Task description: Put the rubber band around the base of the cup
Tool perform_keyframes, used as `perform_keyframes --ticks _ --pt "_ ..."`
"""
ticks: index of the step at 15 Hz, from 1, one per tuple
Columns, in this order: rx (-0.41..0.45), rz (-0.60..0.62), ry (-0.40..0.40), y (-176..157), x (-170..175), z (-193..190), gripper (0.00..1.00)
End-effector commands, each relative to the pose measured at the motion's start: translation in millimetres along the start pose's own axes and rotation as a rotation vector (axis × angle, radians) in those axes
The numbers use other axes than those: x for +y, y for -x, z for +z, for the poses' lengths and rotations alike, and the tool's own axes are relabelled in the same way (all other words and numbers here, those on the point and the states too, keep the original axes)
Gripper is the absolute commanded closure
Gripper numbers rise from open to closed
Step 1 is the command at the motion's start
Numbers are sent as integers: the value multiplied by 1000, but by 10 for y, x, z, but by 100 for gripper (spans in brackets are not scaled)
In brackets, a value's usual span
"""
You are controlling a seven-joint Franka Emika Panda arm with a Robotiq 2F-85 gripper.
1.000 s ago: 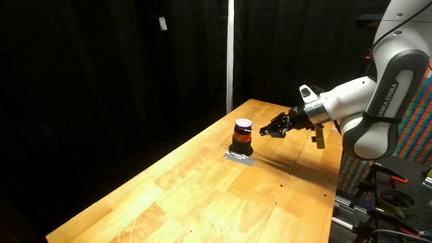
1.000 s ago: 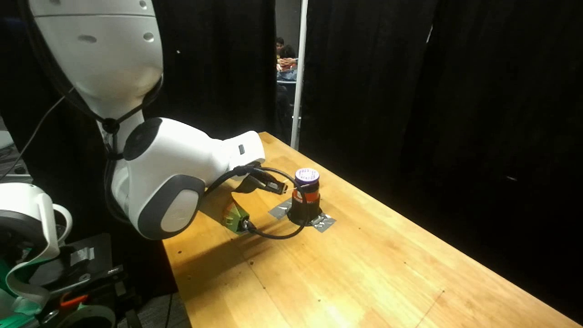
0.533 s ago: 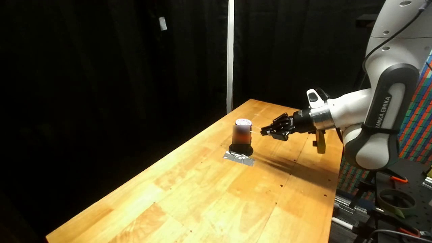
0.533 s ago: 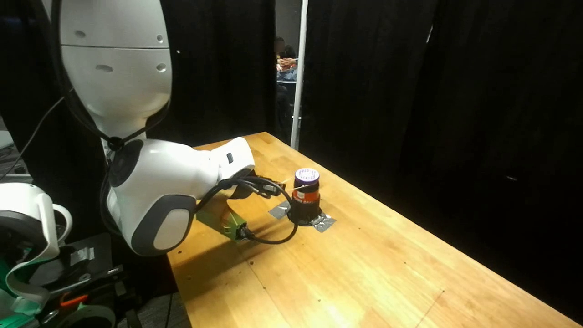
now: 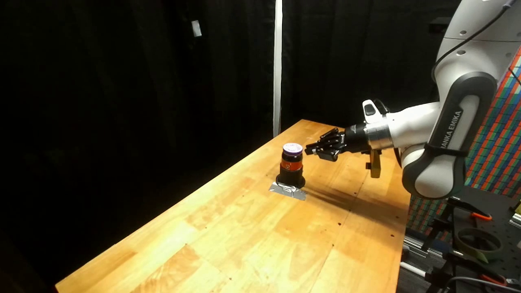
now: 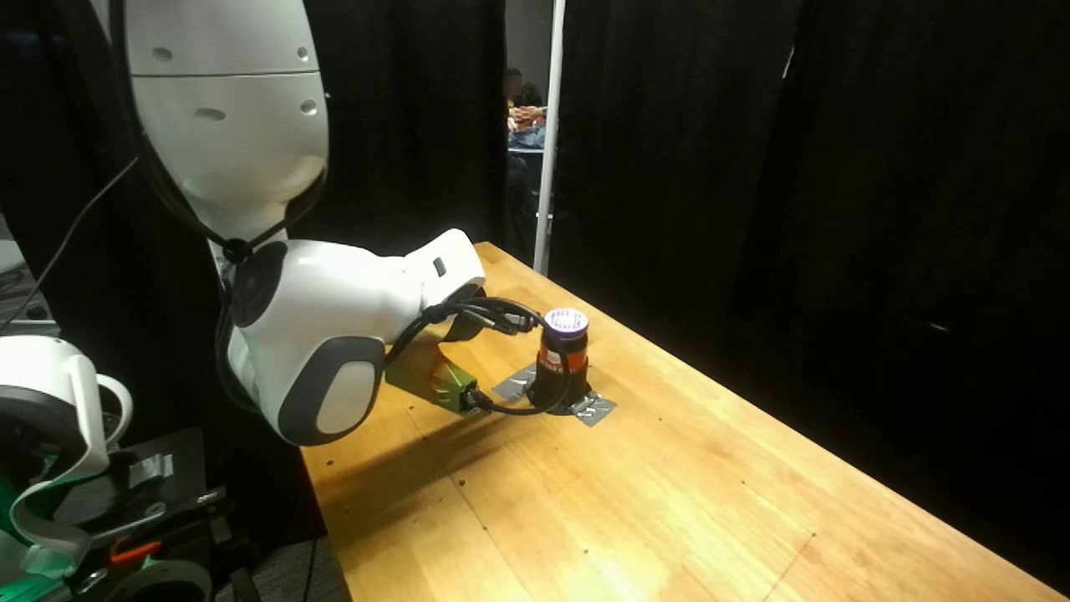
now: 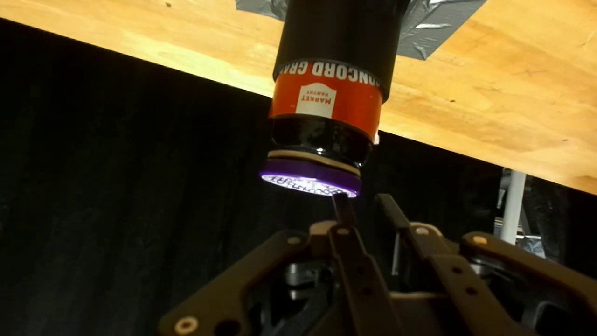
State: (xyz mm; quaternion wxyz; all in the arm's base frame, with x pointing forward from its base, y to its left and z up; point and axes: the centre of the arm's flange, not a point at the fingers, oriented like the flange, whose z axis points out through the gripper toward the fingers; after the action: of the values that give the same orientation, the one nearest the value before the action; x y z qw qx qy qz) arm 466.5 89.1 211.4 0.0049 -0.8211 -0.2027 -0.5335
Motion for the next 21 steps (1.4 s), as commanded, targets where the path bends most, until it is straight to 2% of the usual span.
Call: perform_keyframes --ticks 1,4,8,12,14,18,21 --pt "29 -9 -3 165 -43 -93 81" --pt "-114 30 -14 -6 13 -220 80" --pt "-388 52 -8 -478 139 -491 82" --pt "-631 83 -1 -605 230 -611 83" --pt "-752 91 -26 -612 292 -657 84" --pt "-920 106 -104 -566 538 -709 83" --pt "-1014 87 -102 -695 823 -723 83"
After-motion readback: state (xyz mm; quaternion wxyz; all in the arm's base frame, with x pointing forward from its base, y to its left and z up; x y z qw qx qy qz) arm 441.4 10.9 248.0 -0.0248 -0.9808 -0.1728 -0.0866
